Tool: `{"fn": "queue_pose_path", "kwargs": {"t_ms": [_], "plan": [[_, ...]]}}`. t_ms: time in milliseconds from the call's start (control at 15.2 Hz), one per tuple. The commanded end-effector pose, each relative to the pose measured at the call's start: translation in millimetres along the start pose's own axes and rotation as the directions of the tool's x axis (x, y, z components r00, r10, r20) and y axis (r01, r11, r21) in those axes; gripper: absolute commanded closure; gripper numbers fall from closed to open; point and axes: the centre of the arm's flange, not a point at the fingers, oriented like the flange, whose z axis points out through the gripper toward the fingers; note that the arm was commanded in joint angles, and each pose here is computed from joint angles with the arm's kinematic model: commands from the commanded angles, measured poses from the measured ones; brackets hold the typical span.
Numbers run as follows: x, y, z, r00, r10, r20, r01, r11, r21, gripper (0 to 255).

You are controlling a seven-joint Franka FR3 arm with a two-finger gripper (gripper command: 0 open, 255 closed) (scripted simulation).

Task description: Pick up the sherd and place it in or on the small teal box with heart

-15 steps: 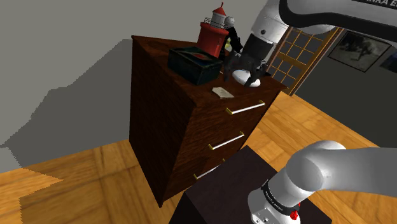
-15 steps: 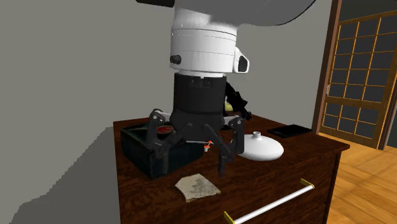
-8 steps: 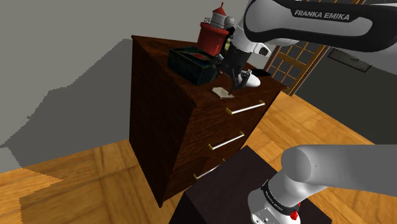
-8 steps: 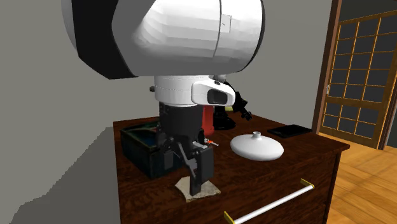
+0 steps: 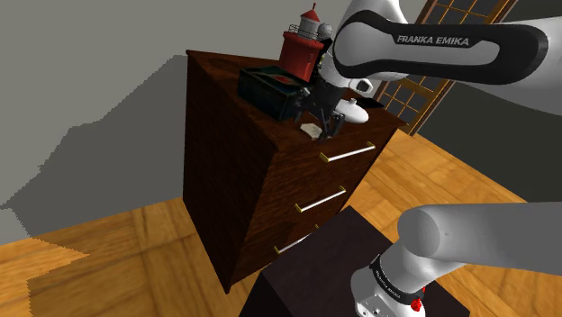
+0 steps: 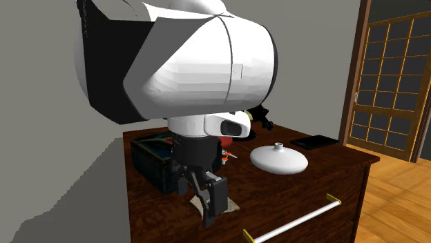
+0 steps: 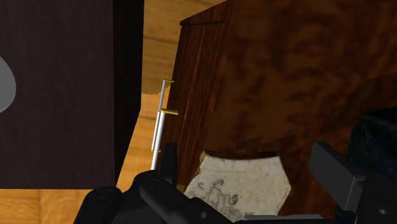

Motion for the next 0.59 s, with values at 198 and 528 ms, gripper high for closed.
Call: {"fn": "queue_pose_path", "kwargs": {"t_ms": [198,528], "plan": [[0.0,0.3,1.1,1.000,0.000,0.000,0.000,1.000,0.000,0],[-0.2,0.3,0.8,1.000,0.000,0.000,0.000,1.000,0.000,255]]}}
